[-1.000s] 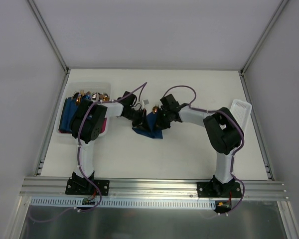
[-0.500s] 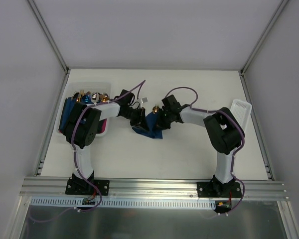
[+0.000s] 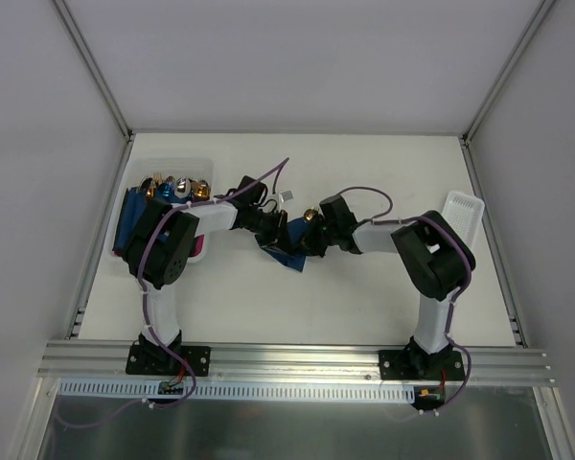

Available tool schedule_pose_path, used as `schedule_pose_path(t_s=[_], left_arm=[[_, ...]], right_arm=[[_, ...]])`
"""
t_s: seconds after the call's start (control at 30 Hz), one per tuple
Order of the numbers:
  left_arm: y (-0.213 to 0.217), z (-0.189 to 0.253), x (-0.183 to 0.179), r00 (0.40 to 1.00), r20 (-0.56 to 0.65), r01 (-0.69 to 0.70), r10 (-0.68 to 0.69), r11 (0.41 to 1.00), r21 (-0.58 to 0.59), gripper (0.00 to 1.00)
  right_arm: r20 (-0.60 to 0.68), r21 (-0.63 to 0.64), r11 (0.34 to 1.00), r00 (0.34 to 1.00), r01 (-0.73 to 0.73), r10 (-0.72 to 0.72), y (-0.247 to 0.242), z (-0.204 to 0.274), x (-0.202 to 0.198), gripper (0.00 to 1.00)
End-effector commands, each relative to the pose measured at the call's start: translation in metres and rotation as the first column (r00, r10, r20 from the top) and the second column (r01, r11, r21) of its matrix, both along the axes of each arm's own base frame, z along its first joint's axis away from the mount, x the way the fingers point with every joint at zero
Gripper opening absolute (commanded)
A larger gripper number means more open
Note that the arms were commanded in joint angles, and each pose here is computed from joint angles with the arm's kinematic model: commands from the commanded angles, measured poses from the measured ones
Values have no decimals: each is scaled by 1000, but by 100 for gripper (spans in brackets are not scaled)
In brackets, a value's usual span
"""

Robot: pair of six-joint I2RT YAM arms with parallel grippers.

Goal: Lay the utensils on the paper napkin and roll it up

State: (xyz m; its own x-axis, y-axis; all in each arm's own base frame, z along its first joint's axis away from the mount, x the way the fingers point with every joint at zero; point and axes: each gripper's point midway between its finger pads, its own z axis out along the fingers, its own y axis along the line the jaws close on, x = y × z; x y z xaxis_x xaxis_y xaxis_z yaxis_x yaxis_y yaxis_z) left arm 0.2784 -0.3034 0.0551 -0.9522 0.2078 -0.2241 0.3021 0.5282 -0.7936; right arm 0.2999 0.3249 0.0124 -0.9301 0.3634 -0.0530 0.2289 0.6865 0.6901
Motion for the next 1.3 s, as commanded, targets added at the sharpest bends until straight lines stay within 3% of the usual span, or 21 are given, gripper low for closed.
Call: schedule_pose_path(t_s=[0.0,0.47,0.57,0.7,0.8,1.03,1.27], left_arm=[[0,-10,1,1000,-19,-21,21,1000,7,6],[27,-57,7,994,-56,-89,97,986,140,3],[33,-68,5,993,-59,-87,99,979,183,2],[40,-77,1,994,-65,-72,89,972,226,1],[46,-82,-1,996,-50,-58,73,965,257,1],[50,-81,-8,999,-51,2,12,963,269,2],[50,-77,-5,999,-31,29,-21,962,273,2]], right_arm=[[-195,-189,974,967,125,-162,-42,-63,-44,0],[-144,-166,974,973,154,-178,-42,-47,-35,0],[-112,-150,980,982,135,-152,-38,-36,-28,8],[-33,-117,989,995,88,-93,-33,-9,-14,27],[17,-79,995,998,66,-65,-31,12,-1,31],[110,-60,998,994,4,2,-45,38,32,31],[110,-69,996,992,-58,65,-55,39,45,30]])
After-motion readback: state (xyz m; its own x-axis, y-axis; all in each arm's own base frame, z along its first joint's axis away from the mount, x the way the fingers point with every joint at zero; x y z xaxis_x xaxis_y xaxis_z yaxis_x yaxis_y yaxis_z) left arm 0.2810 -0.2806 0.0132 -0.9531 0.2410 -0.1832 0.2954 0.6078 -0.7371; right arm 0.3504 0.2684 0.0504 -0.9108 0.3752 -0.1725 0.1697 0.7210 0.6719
